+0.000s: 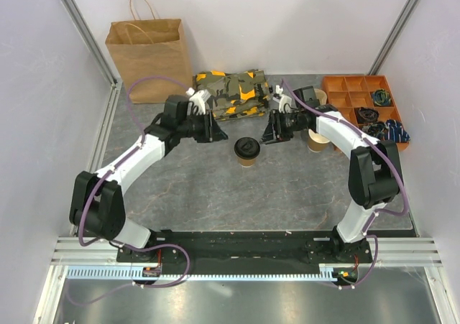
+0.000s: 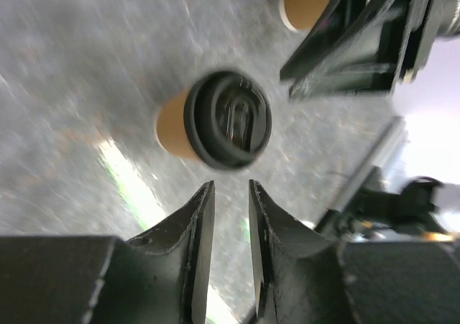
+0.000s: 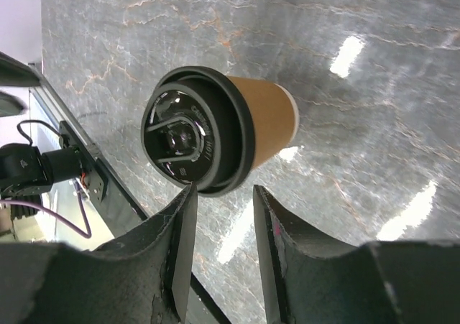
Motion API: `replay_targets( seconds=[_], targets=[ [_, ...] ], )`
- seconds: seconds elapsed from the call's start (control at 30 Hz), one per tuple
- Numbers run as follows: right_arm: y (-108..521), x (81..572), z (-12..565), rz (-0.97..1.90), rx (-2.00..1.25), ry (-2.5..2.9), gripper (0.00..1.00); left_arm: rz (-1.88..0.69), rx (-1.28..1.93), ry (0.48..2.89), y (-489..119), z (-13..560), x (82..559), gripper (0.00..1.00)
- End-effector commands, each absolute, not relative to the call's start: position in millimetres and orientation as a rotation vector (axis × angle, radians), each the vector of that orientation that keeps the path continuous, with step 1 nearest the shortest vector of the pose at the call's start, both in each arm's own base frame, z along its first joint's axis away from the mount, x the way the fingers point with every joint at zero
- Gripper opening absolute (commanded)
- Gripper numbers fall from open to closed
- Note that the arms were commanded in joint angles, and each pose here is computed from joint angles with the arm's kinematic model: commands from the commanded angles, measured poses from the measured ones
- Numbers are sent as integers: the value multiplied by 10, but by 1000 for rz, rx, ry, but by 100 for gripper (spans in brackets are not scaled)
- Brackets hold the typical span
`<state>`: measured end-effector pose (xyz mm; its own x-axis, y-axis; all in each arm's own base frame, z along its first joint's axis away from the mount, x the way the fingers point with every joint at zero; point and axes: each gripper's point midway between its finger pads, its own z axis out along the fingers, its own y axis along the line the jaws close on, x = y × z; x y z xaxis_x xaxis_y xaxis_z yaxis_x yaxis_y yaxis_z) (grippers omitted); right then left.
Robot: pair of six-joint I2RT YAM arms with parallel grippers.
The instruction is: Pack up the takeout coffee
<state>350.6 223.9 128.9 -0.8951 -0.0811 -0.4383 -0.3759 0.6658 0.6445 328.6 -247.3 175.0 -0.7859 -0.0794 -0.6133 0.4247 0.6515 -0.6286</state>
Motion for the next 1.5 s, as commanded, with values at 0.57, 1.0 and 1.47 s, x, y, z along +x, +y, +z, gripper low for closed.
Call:
replay_targets(
  seconds=[0.57,1.0,1.47],
  targets=[
    [2534,3662,1336,941,-533,2466,40,-633,621,2416,-2585,1530,3224,24],
    [2662,3660,1744,939,-579,2346,37,-693,624,2405,-2745,1611,3201,21],
    [2822,3501,1740,1044,-600,2349,22,-665,615,2420,-2746,1548,3265,18]
  ],
)
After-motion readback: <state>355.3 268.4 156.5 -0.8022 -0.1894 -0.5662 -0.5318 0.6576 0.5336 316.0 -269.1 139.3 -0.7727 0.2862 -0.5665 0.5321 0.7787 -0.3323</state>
